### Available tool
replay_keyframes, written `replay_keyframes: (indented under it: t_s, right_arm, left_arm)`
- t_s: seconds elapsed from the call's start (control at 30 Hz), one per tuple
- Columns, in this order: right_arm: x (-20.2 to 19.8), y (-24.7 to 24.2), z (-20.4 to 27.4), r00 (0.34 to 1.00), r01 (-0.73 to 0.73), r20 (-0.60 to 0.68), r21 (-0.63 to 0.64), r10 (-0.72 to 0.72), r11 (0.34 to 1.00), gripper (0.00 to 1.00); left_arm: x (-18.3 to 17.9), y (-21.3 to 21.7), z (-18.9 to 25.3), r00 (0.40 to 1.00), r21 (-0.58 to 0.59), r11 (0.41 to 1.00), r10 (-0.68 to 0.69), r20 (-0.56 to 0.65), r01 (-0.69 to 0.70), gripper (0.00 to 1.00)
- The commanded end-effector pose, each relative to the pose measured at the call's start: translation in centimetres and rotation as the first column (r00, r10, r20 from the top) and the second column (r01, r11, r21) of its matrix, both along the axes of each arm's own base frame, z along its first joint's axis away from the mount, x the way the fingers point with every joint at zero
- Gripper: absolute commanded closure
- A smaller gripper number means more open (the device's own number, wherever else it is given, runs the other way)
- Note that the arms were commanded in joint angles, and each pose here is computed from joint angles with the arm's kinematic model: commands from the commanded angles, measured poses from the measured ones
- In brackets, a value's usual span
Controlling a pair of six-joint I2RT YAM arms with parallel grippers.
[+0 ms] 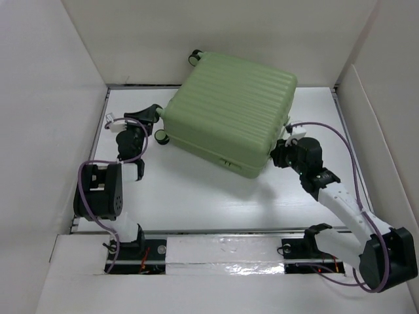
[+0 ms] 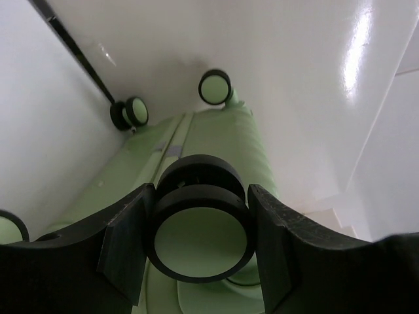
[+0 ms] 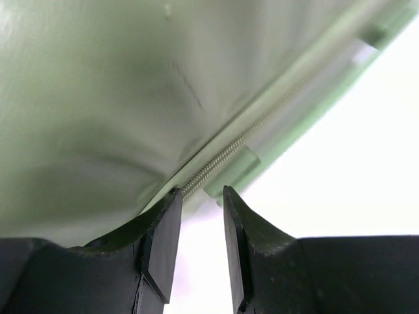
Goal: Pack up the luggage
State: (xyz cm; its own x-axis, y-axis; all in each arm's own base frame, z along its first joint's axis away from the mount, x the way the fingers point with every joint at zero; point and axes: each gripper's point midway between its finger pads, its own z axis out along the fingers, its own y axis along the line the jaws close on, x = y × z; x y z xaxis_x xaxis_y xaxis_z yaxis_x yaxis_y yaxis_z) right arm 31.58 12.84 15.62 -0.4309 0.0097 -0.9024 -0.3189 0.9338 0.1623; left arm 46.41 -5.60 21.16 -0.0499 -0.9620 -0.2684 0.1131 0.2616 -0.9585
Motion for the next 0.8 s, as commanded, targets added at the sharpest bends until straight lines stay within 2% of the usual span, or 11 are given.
replay_keyframes:
  t_s: [0.0,0.13,0.17,0.27,0.3,0.37,0.47,0.5,0.53,0.6,0.77]
  right_arm:
    - [1.3,2.4,8.4,0.952,-0.153,0.281,0.089,0.123,0.984,0.62]
    - [-1.6,1.6,6.1,0.957,-0.152,0.266,0.111,0.118,0.982,0.72]
    - [-2.4,1.1,3.9,0.965,-0.134,0.239,0.112,0.105,0.985,0.83]
    - [-4.0,0.5,4.5,0.948,-0.138,0.308,0.163,0.082,0.977,0.96]
    - [-4.4,0.2,3.2,0.953,-0.133,0.292,0.176,0.077,0.975,0.96]
    - [-5.0,0.7,3.3,0.941,-0.181,0.317,0.19,0.114,0.965,0.95]
    - [-5.5,1.8,2.3,0.926,-0.267,0.317,0.174,0.203,0.948,0.79]
    - [-5.6,2.2,2.3,0.917,-0.293,0.326,0.161,0.23,0.942,0.68]
    - [-5.5,2.5,2.5,0.909,-0.313,0.334,0.158,0.248,0.936,0.65]
    - [-5.1,2.7,2.0,0.909,-0.324,0.32,0.144,0.266,0.935,0.61]
    - [-4.4,3.3,1.6,0.899,-0.355,0.317,0.124,0.302,0.927,0.6]
  left_arm:
    - [-4.7,-4.2,5.2,0.964,0.076,0.985,-0.17,0.206,0.157,1.0]
    - [-4.4,-4.1,6.4,0.968,0.121,0.983,-0.162,0.192,0.141,1.0]
    - [-4.3,-4.4,7.6,0.96,0.13,0.98,-0.178,0.216,0.153,1.0]
    - [-3.1,-4.6,8.8,0.963,0.162,0.975,-0.185,0.194,0.155,1.0]
    - [-2.5,-4.4,8.5,0.969,0.193,0.972,-0.17,0.179,0.135,1.0]
    - [-1.4,-4.3,7.5,0.977,0.206,0.97,-0.163,0.138,0.133,1.0]
    - [-1.1,-4.0,5.9,0.981,0.18,0.973,-0.162,0.108,0.141,1.0]
    - [-1.0,-3.9,5.4,0.983,0.176,0.974,-0.159,0.095,0.141,1.0]
    - [-1.0,-3.9,5.2,0.983,0.184,0.973,-0.157,0.09,0.139,1.0]
    - [-1.0,-4.0,4.4,0.984,0.182,0.972,-0.163,0.067,0.149,1.0]
    - [-1.4,-3.8,4.1,0.987,0.195,0.971,-0.152,0.049,0.139,1.0]
